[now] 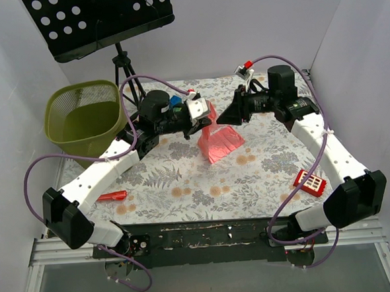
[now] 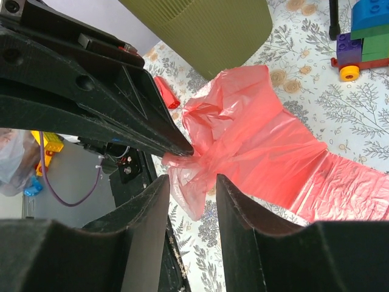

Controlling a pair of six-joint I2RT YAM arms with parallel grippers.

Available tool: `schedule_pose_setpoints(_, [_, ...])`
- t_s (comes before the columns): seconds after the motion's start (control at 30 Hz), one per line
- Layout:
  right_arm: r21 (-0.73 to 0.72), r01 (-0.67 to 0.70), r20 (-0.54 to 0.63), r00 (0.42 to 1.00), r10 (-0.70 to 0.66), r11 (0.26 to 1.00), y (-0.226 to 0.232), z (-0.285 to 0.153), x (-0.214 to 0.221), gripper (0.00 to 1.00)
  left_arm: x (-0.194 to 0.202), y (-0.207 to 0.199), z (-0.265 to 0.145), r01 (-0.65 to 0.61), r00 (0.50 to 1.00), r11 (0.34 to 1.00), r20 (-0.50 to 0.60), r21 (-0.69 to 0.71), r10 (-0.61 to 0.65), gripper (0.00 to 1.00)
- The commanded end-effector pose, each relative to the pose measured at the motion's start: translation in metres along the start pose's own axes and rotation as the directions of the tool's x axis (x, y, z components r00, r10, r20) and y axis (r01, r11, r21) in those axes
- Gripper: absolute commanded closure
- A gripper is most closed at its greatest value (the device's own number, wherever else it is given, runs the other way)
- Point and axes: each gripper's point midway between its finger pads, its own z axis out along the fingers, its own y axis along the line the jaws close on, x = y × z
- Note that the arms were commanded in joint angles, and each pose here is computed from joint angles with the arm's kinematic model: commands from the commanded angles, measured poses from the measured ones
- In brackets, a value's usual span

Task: Put the trash bags into the trash bin

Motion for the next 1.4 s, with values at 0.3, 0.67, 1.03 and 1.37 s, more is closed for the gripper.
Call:
schedule_pose_setpoints(0.3, [0.047, -0.008, 0.007, 1.0, 0.008, 0.999, -0.011, 0.013, -0.006, 0.61, -0.025, -0.002, -0.019, -0.052, 0.997, 0.998, 0.051, -0.034, 0.053, 1.0])
schedule_pose_setpoints(0.67, [-0.083, 0.023, 0.0, 1.0, -0.023, 0.996, 0.012, 0.025, -0.01, 0.55, -0.02, -0.015, -0.016, -0.058, 0.998, 0.998, 0.04, 0.02, 0.057, 1.0])
schedule_pose_setpoints(1.03, [-0.023, 0.069, -0.009, 0.998, -0.069, 0.997, 0.004, 0.032, -0.006, 0.99, -0.023, -0.014, -0.025, -0.095, 0.995, 0.995, 0.033, 0.001, 0.095, 1.0])
schedule_pose_setpoints(1.37, [0.41, -0.04, 0.094, 0.996, 0.001, 0.911, -0.074, -0.037, -0.021, 0.99, 0.025, 0.097, -0.062, -0.08, 0.994, 0.768, -0.109, -0.635, 0.013, 1.0])
